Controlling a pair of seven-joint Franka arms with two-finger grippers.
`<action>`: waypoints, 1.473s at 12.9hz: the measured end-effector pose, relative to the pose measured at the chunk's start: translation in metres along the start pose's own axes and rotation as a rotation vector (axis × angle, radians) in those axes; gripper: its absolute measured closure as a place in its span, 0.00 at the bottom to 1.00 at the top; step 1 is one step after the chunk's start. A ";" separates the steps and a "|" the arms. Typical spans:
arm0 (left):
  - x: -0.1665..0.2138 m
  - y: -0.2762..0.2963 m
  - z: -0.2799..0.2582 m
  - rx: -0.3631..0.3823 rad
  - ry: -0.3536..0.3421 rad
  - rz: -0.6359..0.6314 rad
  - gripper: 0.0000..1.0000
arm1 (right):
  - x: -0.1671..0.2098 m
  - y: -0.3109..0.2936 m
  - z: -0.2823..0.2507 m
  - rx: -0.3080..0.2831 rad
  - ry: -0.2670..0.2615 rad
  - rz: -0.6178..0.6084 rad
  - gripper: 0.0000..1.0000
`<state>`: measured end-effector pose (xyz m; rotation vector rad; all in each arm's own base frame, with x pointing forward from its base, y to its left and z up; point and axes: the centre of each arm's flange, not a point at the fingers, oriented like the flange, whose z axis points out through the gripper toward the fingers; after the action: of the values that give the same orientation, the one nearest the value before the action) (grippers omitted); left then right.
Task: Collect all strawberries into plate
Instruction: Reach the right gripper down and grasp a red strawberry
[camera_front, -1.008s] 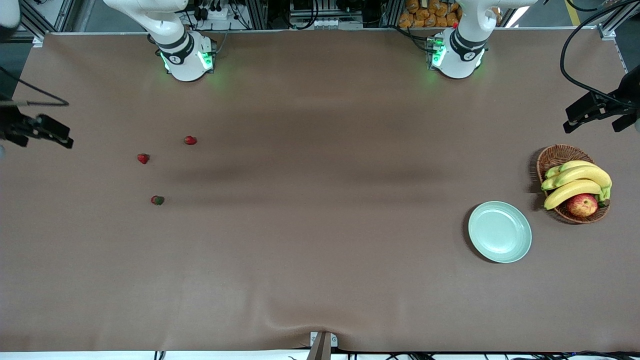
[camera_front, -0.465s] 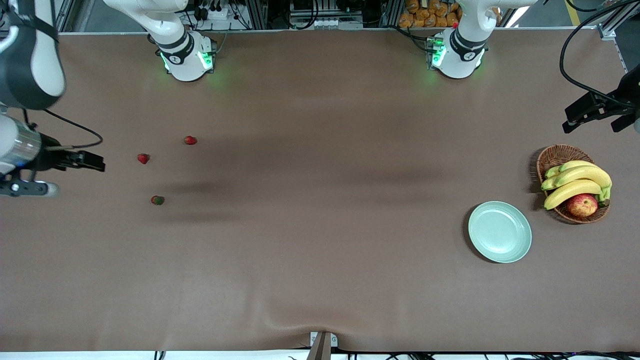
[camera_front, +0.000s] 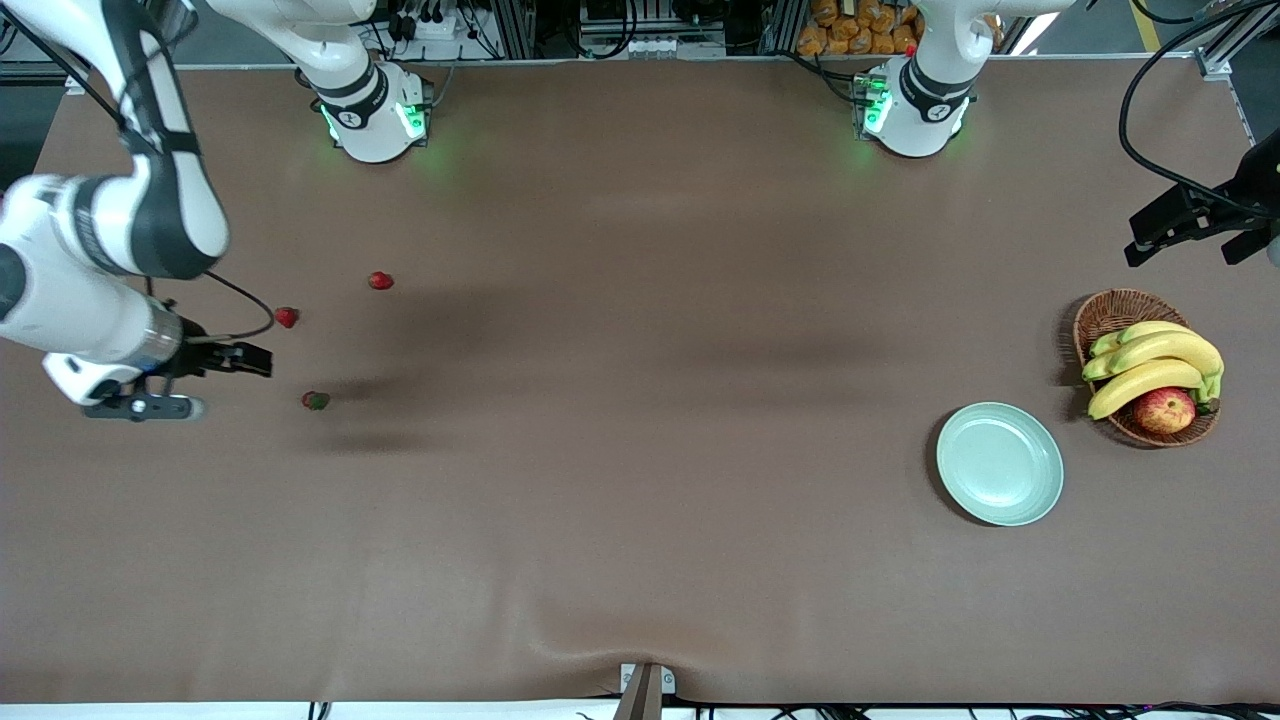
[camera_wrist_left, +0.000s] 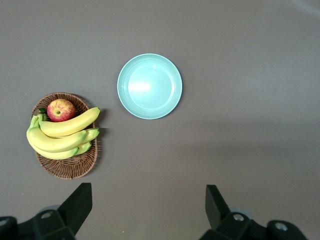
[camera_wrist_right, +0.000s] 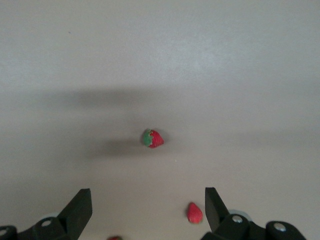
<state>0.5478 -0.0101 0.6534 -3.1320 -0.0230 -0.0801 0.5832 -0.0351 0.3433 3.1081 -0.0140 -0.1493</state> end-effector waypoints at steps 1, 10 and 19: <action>0.000 0.000 0.000 0.000 0.000 0.000 0.00 | -0.001 -0.002 0.024 0.001 0.002 -0.003 0.00; 0.000 0.000 0.002 0.000 -0.003 0.000 0.00 | 0.009 0.001 0.161 0.005 0.019 -0.025 0.00; 0.000 0.000 0.003 0.000 -0.006 0.000 0.00 | 0.007 0.003 0.166 0.008 0.004 0.007 0.00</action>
<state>0.5481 -0.0100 0.6504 -3.1320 -0.0233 -0.0705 0.5744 -0.0432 0.1776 3.1156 -0.0248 -0.1434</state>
